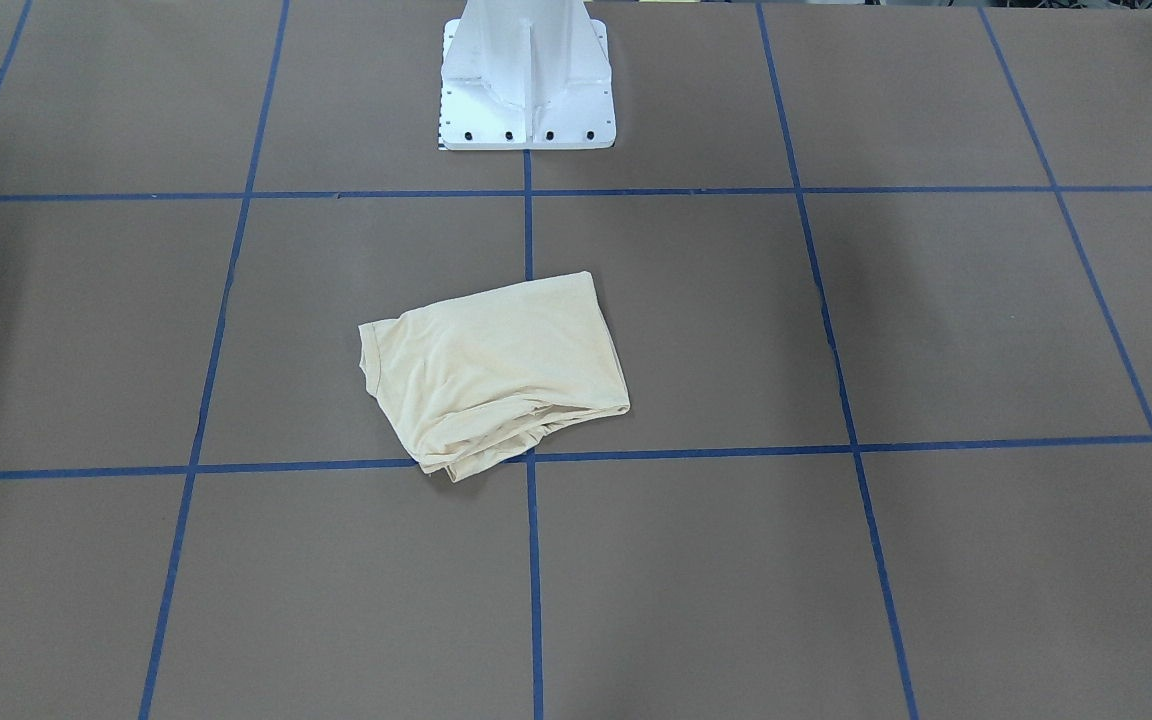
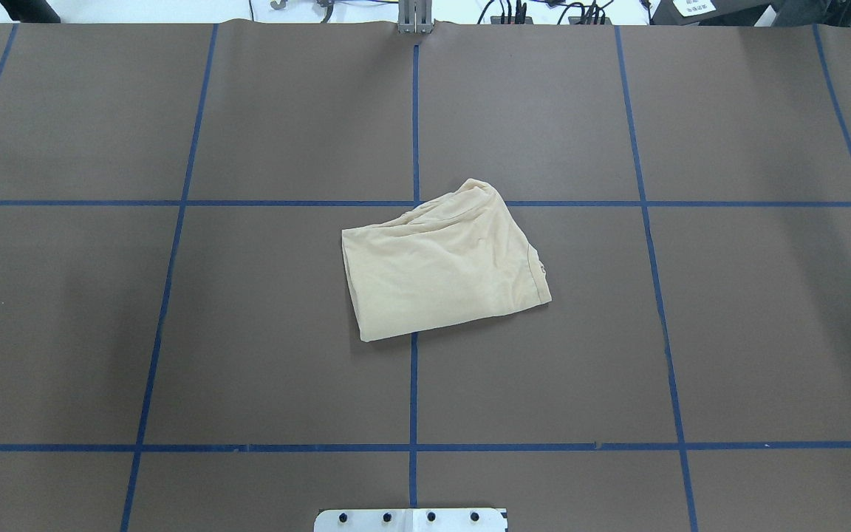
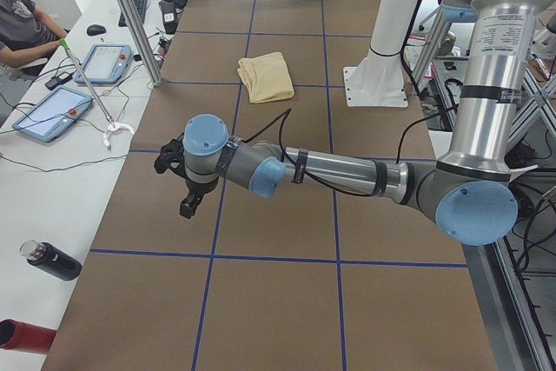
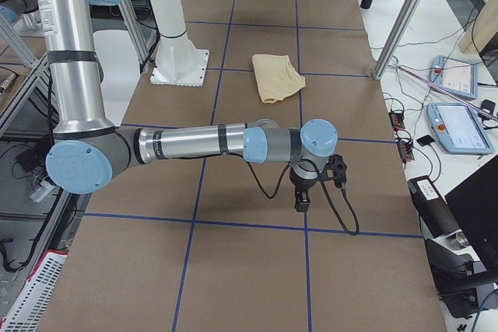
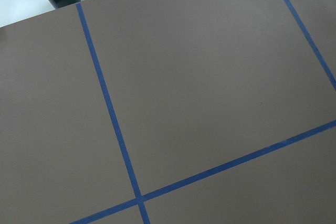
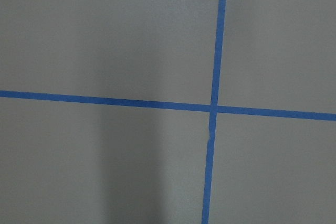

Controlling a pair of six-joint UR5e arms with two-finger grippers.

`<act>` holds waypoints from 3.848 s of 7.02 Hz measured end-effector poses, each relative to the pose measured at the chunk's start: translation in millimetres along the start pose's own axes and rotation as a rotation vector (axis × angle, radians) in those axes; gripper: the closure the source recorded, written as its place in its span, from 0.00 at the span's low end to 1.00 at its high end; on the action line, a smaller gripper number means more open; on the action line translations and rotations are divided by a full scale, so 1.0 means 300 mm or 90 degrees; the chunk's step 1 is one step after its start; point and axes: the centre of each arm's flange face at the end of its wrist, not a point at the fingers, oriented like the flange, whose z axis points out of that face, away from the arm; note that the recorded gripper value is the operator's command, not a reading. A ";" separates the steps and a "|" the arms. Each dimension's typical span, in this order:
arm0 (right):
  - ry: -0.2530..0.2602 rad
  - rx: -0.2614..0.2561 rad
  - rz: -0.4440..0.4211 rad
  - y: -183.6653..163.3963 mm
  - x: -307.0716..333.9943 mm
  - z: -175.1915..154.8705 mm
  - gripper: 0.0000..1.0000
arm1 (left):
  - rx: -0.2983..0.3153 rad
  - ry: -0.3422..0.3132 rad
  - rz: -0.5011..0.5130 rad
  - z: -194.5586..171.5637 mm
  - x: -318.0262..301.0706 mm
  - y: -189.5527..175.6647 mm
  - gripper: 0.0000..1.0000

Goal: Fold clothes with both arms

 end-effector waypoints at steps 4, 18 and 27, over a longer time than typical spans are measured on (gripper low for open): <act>0.000 -0.002 -0.008 -0.011 -0.018 0.006 0.00 | 0.004 -0.001 0.006 -0.019 0.021 0.085 0.00; -0.042 0.046 -0.077 -0.045 -0.179 -0.082 0.00 | 0.044 0.059 0.048 -0.103 0.162 0.004 0.00; -0.042 0.062 -0.112 -0.067 -0.270 -0.122 0.00 | 0.041 0.061 0.040 -0.094 0.160 0.010 0.00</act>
